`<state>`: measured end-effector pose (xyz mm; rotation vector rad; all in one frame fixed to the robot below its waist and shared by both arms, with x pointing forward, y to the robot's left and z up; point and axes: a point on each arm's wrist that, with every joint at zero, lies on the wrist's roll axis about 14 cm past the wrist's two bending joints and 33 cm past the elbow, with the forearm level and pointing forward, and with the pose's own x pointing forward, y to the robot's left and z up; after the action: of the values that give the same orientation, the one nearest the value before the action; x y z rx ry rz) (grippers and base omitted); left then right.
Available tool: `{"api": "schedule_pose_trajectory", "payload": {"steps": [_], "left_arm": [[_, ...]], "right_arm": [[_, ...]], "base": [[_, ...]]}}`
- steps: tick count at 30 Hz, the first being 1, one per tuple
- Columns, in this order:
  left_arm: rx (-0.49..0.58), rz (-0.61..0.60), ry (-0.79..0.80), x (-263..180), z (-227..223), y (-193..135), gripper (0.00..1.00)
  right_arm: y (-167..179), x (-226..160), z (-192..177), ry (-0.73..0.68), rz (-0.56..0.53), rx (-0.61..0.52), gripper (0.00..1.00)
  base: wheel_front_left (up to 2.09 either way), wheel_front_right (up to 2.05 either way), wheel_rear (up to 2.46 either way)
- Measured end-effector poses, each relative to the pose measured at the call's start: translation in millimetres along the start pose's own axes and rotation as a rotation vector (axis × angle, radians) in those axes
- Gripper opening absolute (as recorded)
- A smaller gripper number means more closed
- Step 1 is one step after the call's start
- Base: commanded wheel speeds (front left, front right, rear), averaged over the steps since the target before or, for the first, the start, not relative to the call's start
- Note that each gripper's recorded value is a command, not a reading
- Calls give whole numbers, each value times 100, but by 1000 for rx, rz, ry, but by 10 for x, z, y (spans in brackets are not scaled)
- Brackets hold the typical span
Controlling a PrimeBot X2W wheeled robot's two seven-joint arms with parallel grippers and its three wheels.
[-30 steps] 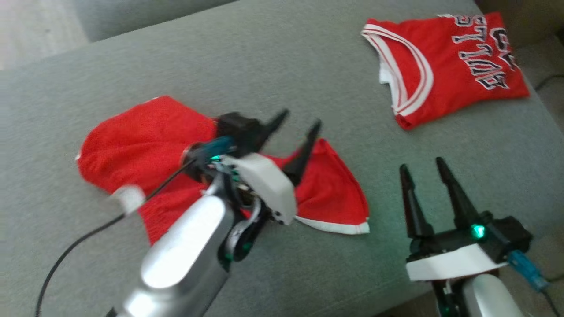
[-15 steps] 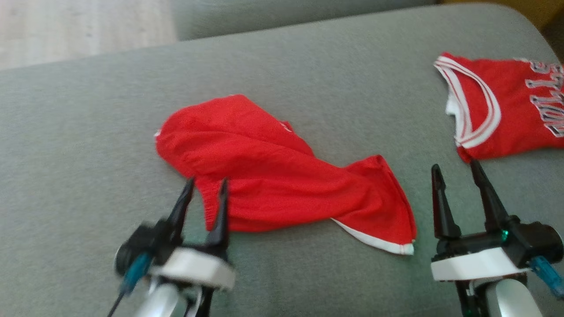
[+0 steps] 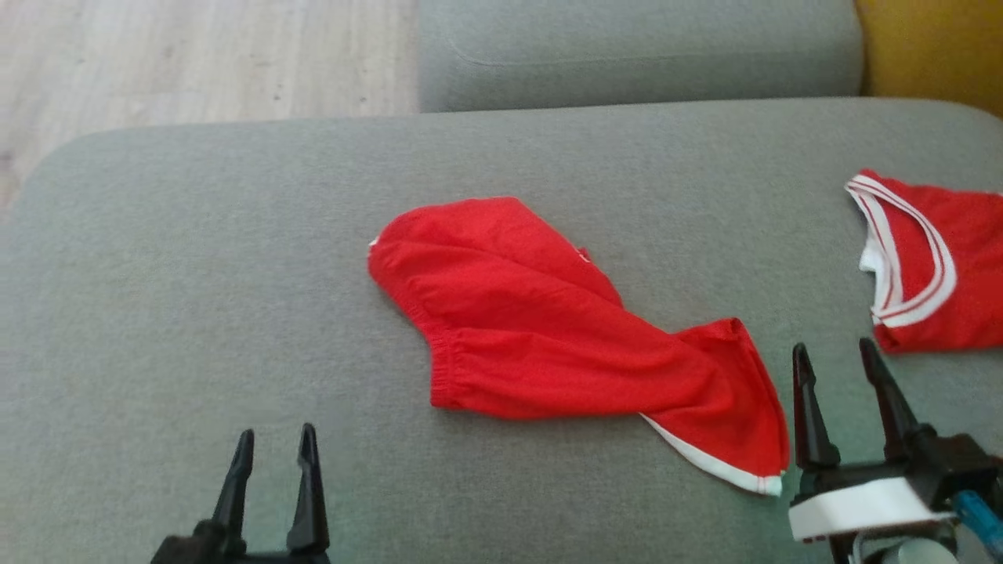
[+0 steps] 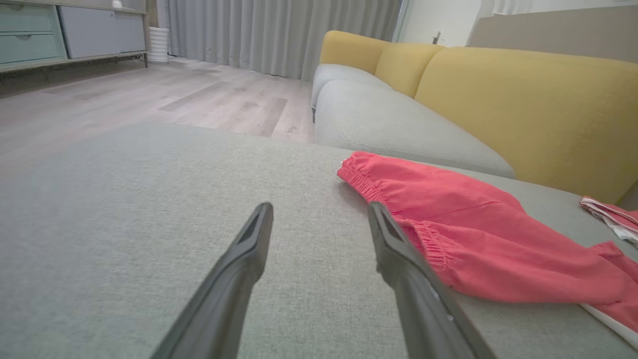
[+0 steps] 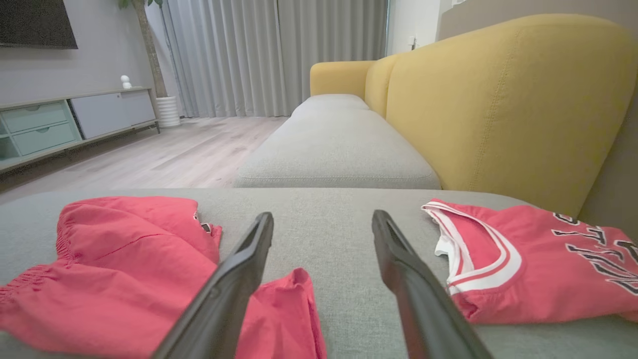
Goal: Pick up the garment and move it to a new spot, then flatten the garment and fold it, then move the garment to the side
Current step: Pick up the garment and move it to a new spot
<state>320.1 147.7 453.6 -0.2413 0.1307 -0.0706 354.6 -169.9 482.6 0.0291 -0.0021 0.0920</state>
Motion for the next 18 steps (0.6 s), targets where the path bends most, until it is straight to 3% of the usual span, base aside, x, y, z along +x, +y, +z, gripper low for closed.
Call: {"api": "schedule_pose_trajectory", "payload": {"steps": [18], "left_arm": [[27,-12,-27,-87,9,92,100]], "right_arm": [[140,-103,-205,64,31,48,100]], "base": [[0,0,0]]}}
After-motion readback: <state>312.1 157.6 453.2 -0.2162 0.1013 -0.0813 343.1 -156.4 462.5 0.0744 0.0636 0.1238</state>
